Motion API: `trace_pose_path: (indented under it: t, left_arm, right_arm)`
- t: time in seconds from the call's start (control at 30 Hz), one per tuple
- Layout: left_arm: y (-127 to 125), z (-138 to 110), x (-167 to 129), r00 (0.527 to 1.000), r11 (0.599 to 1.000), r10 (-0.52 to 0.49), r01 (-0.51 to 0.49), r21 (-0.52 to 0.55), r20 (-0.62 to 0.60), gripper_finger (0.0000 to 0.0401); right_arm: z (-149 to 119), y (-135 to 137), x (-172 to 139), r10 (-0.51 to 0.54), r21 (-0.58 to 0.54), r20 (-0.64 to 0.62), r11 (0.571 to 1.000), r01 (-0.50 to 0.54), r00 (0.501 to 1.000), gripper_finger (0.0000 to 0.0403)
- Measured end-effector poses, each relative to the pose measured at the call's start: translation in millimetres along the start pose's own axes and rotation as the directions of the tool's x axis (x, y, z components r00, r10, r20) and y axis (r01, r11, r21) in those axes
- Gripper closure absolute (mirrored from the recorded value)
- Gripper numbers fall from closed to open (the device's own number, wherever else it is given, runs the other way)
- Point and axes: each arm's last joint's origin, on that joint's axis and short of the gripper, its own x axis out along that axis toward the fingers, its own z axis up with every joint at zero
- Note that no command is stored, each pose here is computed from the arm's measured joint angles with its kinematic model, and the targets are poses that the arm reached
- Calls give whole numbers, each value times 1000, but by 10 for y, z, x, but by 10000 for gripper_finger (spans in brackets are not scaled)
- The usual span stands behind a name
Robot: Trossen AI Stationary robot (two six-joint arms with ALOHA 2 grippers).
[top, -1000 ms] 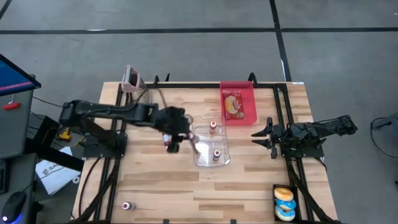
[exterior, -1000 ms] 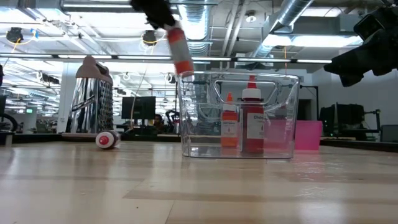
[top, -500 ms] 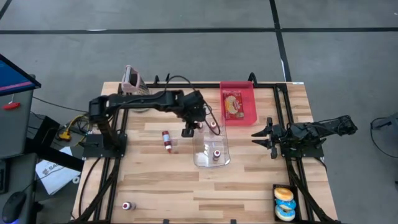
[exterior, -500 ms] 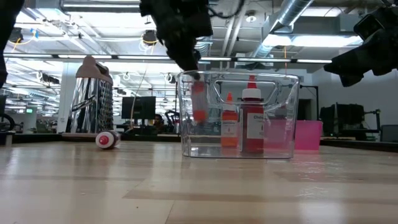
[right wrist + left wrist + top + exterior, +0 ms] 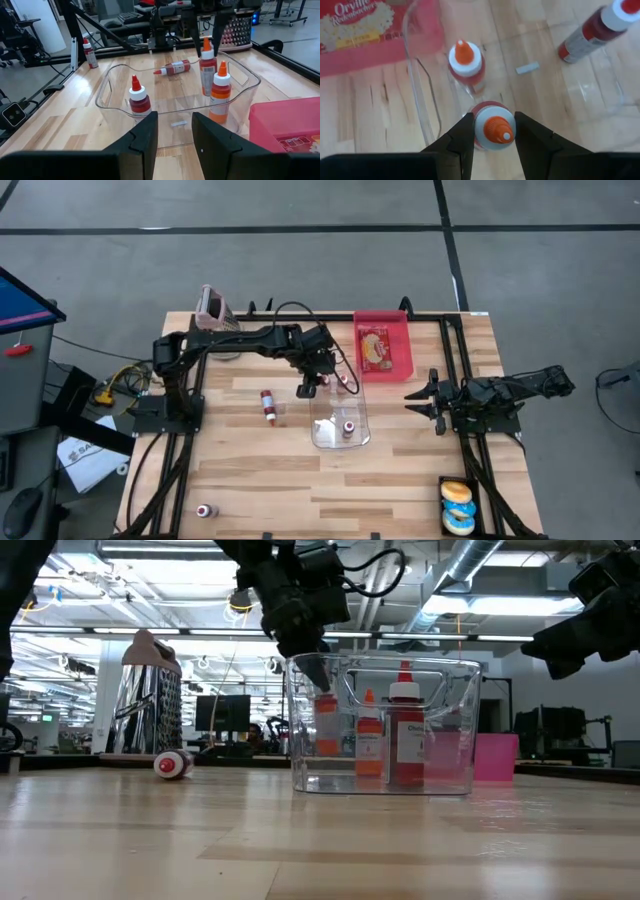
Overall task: Pick & Place Food Item
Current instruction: Put the orange food coloring bottle into the transparent bin
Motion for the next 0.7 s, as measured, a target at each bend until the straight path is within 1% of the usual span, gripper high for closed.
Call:
trace_pose_path:
  t: [0.17, 0.7]
  left_arm:
    - [12, 14, 28, 1000, 1000, 6, -6, 3, 15, 292]
    - [39, -19, 153, 1000, 1000, -1, 1, -5, -8, 292]
  right_arm:
    - [1, 0, 0, 0, 0, 1, 1000, 0, 1000, 290]
    - [0, 0, 0, 0, 0, 0, 1000, 0, 1000, 290]
